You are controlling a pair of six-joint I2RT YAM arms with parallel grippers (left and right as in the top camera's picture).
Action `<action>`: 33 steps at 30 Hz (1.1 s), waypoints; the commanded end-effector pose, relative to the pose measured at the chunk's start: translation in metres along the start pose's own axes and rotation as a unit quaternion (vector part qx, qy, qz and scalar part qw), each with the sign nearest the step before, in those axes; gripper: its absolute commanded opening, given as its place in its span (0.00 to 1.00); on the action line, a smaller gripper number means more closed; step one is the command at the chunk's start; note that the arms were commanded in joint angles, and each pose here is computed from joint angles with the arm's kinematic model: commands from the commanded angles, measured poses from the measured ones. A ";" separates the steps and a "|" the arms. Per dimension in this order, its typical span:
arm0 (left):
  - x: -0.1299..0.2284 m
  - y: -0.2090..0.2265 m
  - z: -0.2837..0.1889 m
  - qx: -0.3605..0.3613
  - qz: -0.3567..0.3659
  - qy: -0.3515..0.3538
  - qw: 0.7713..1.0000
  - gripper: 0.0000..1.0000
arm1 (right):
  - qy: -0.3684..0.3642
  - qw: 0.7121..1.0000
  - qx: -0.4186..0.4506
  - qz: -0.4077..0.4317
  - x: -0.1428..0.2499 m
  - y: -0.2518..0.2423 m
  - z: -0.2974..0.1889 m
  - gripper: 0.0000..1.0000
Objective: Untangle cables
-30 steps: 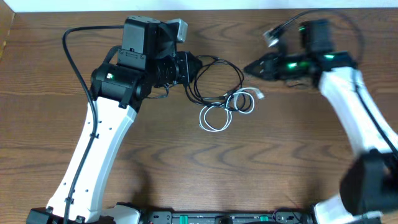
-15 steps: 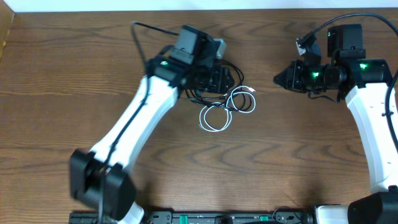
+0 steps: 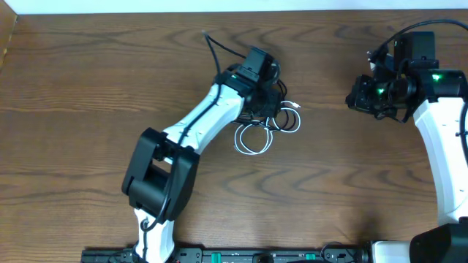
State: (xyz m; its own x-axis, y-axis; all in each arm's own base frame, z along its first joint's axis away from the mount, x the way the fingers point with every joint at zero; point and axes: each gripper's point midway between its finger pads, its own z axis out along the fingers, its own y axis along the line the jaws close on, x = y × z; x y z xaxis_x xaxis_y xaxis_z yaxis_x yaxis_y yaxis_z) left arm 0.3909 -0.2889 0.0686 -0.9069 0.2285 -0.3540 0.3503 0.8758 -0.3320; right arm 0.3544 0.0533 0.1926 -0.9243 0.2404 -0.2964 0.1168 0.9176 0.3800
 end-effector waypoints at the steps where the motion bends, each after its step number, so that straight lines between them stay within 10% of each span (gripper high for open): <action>1: 0.006 0.014 0.015 -0.073 0.023 -0.001 0.997 0.45 | -0.003 1.000 0.020 0.003 0.000 -0.008 -0.001 0.02; 33: 0.082 0.035 0.047 -0.132 0.023 0.120 0.984 0.24 | 0.009 0.999 0.047 0.004 0.008 -0.018 -0.002 0.07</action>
State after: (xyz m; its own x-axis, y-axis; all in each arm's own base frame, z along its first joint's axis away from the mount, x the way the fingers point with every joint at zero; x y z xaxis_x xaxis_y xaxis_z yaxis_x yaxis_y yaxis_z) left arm 0.3574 -0.2682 0.0053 -0.9221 0.3256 -0.2092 0.3479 0.9341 -0.0799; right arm 0.3461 0.0401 0.1853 -0.9297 0.2459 -0.2741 0.1580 0.9387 0.3063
